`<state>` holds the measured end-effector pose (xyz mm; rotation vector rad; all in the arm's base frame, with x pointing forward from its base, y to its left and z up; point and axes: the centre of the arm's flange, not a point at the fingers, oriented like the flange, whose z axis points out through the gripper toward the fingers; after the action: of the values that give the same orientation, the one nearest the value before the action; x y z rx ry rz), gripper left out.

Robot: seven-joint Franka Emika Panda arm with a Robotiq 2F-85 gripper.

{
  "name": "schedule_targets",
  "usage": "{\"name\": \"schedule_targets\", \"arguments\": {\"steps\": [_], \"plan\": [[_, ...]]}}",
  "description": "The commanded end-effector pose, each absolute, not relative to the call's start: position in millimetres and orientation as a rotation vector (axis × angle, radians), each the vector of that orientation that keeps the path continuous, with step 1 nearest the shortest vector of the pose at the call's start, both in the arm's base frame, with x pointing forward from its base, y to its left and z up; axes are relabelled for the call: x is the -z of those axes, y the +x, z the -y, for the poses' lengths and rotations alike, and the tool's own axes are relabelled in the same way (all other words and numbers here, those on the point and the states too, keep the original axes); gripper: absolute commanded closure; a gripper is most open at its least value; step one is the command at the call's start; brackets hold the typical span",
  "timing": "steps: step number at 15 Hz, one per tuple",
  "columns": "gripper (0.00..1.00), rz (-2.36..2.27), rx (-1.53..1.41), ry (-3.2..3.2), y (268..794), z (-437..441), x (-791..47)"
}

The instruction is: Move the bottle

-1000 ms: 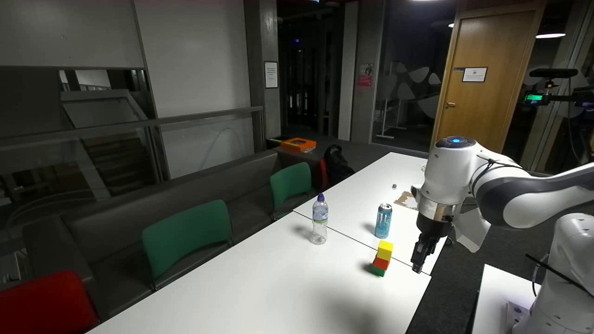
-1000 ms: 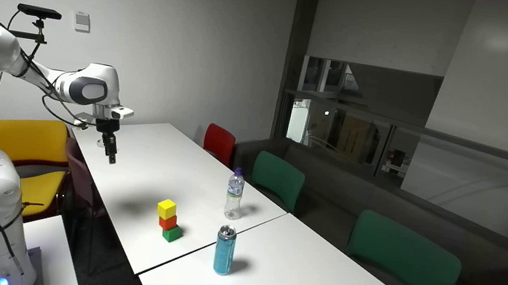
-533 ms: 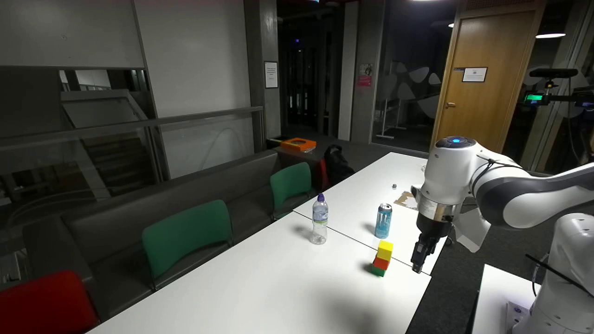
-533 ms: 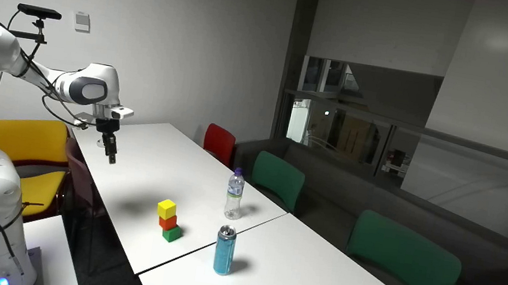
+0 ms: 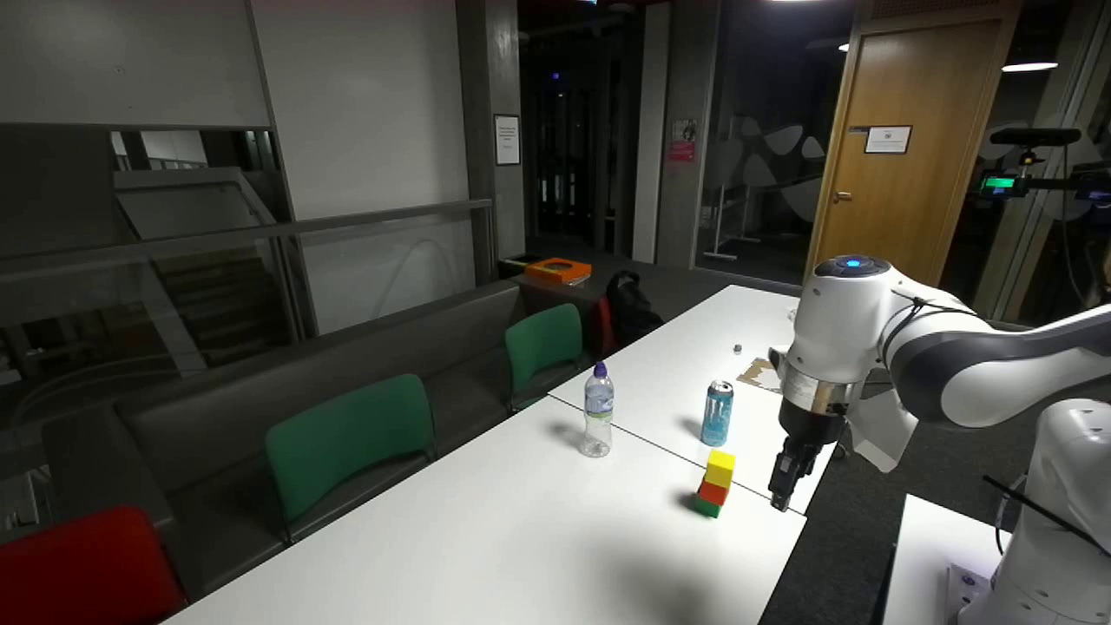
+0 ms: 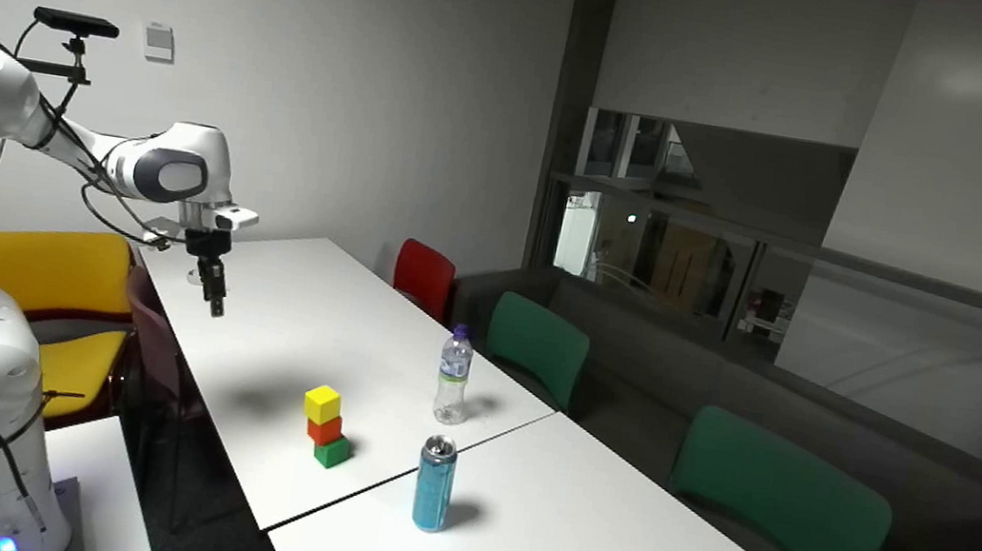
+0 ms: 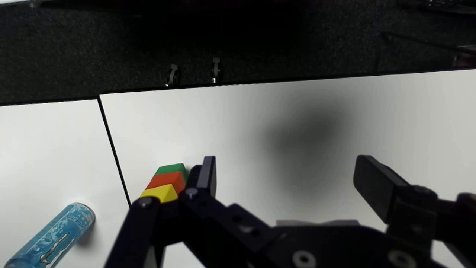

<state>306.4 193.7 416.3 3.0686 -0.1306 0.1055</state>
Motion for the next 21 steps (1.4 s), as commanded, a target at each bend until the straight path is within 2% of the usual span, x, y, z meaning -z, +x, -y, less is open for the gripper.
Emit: {"name": "schedule_targets", "arguments": {"steps": [1, 18, 21], "plan": [[0.00, 0.131, -0.106, 3.069, 306, -194, -416], [0.00, 0.131, -0.106, 3.069, 306, -194, -416], [0.00, 0.114, -0.264, 3.025, 324, -218, -412]]}}
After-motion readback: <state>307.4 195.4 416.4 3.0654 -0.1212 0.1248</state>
